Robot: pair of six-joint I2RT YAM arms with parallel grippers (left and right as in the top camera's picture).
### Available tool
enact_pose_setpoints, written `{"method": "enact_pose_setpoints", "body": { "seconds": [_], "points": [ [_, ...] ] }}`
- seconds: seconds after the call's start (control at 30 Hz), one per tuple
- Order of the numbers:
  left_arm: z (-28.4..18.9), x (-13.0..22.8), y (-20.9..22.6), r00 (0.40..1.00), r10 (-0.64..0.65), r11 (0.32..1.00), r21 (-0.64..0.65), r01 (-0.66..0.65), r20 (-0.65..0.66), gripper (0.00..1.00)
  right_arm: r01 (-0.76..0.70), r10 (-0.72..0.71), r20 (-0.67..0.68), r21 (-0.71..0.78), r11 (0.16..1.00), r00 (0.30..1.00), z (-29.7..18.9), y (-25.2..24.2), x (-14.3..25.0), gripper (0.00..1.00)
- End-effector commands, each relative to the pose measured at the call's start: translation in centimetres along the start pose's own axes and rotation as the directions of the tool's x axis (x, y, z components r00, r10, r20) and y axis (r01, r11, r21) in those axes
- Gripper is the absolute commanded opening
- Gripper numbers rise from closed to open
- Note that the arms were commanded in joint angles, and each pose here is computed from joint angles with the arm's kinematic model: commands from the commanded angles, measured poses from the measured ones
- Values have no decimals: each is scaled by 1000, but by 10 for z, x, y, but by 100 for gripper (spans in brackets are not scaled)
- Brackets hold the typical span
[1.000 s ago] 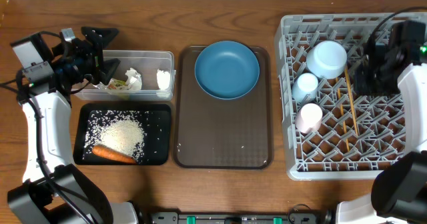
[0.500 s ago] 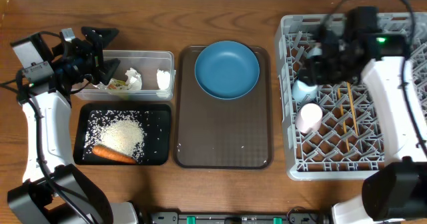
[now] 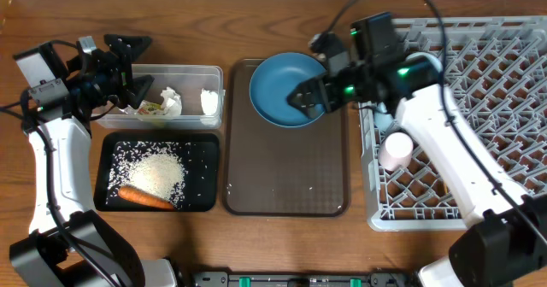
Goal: Sort waste into correct bins and load items into the dishwasher rack
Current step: 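Move the right gripper left to the blue plate on the brown tray, then close the right gripper on the blue plate rim and tilt it up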
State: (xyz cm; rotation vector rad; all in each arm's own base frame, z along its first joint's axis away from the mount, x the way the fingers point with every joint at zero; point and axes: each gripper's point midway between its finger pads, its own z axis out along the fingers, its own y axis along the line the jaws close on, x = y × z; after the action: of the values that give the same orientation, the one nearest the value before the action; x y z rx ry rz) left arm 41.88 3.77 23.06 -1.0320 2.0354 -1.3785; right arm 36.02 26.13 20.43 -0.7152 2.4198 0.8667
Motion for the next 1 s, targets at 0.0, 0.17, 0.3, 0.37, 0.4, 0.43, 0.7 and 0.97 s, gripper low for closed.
{"method": "enact_pose_setpoints", "body": {
  "seconds": [0.0,0.17,0.3,0.37,0.4,0.43,0.7,0.97],
  "points": [
    [0,1,1,1000,-6,1000,3,6,-8,98,-21,22,-20,62,998,1000,23,5,11,70],
    [0,1,1,1000,-6,1000,3,6,-8,98,-4,-10,42,327,945,999,46,-11,14,20],
    [0,1,1,1000,-6,1000,3,6,-8,98,62,-103,75,418,906,992,63,-2,18,18],
    [0,1,1,1000,-6,1000,3,6,-8,98,83,-144,97,468,880,985,70,1,20,16],
    [0,1,1,1000,-6,1000,3,6,-8,98,88,-158,104,490,867,982,73,0,20,14],
    [0,1,1,1000,-6,1000,3,6,-8,98,92,-172,110,512,854,979,76,0,21,13],
    [0,1,1,1000,-6,1000,3,6,-8,98,108,-175,75,539,836,982,123,-18,39,26],
    [0,1,1,1000,-5,1000,3,5,-8,98,116,-166,51,518,848,985,155,-27,52,32]
  ]
}}
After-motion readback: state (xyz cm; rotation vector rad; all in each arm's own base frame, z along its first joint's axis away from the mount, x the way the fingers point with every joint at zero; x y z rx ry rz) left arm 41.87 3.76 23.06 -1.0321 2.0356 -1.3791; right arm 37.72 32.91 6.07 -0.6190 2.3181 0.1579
